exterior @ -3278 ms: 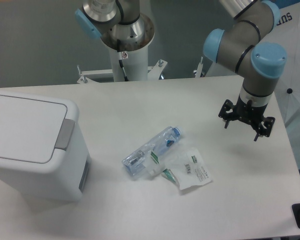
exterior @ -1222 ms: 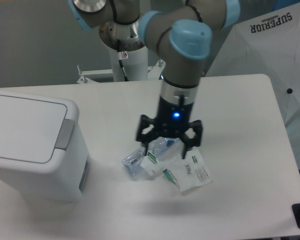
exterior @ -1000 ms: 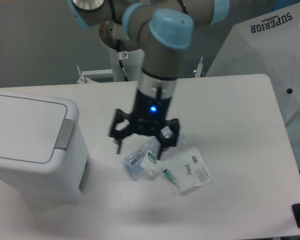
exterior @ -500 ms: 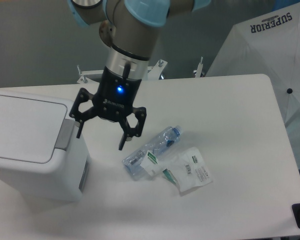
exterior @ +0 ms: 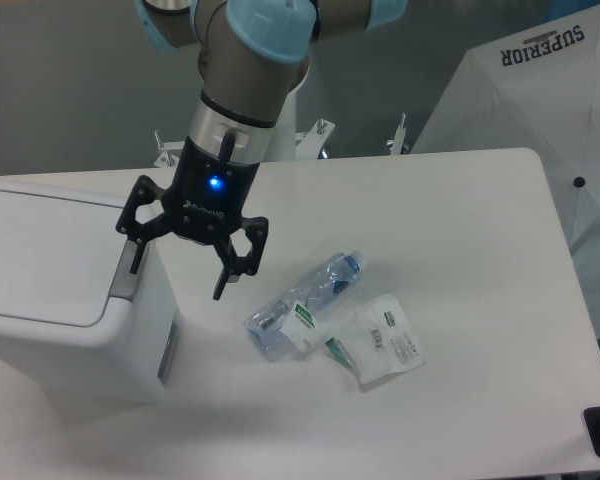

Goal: Open the trash can
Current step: 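Swing the gripper over the table to the trash can's grey lid tab, then press the gripper finger down on the grey lid tab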

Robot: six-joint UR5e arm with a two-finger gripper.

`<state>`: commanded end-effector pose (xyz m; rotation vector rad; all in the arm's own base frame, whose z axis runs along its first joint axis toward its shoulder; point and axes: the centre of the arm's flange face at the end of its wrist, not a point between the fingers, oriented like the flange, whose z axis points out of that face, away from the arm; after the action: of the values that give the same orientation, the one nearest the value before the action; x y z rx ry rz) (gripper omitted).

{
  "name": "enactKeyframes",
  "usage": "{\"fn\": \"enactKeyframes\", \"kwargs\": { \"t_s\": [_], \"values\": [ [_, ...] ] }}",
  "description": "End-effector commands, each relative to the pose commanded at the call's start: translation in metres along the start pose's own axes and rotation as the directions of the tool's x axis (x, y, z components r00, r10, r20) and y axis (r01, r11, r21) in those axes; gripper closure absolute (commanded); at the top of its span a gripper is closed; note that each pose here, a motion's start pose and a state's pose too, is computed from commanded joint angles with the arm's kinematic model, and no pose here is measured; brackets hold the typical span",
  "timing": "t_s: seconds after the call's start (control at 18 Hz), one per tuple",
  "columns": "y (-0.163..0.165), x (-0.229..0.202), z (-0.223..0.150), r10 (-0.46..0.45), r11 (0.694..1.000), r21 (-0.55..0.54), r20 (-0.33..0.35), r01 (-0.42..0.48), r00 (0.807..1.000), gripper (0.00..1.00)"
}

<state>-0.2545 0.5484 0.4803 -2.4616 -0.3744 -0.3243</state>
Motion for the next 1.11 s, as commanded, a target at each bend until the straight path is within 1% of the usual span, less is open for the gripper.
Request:
{"fn": "enactKeyframes", "kwargs": {
  "t_s": [0.33,1.11],
  "values": [
    [0.008,-0.004,0.010,-0.008,1.000,-0.020,-0.005,0.008,1.000,0.00],
    [0.010,-0.007,0.014,-0.019,0.999,-0.031,0.003,0.019,1.000,0.00]
  ]
}}
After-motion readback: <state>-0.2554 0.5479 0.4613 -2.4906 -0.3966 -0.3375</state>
